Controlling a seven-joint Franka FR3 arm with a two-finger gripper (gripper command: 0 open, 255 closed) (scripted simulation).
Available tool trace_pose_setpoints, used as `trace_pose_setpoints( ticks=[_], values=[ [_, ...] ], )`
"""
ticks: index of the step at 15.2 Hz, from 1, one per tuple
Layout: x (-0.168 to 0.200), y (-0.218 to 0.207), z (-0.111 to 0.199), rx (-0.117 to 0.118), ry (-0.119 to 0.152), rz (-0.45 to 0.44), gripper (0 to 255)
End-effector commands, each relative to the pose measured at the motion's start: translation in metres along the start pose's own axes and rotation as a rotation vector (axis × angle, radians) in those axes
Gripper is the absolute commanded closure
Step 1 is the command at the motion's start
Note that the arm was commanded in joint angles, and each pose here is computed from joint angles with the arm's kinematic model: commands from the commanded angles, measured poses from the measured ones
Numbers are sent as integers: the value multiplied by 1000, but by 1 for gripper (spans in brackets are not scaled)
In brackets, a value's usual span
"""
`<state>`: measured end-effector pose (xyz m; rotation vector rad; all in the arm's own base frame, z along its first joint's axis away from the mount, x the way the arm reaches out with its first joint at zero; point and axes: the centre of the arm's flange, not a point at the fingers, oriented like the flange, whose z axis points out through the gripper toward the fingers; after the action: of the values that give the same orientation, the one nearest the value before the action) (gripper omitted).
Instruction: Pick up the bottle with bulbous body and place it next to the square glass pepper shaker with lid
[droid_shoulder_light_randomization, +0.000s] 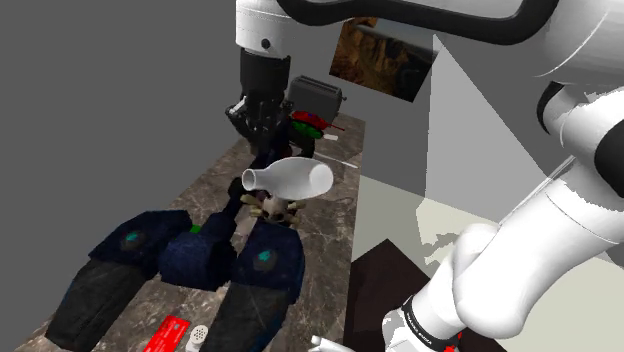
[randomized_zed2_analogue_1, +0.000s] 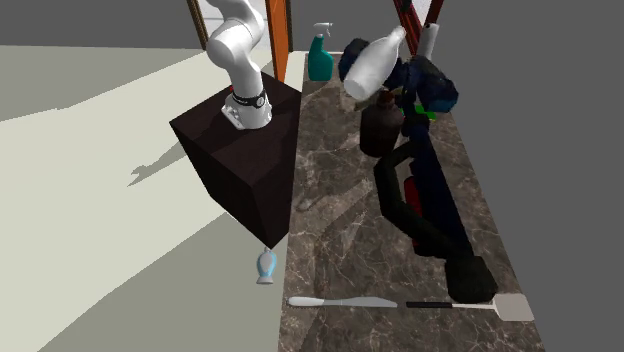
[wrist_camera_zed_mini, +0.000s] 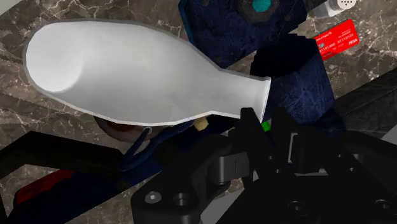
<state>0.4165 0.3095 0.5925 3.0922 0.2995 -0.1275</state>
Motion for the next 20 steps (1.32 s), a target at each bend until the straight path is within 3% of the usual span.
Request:
trace_pose_setpoints(
  ticks=[1,3,4,5,17,18,20],
  values=[
    [-6,-26,0,0,-1,2,255],
    [-13,-51,0,0,-1,2,255],
    [-8,-35,1,0,0,0,255],
    [-8,-35,1,0,0,0,0],
    [49,-14,159,-38,-419,-1223,0],
    [50,-14,164,-40,-432,-1261,0],
    [47,-11,174,-40,-432,-1261,0]
  ],
)
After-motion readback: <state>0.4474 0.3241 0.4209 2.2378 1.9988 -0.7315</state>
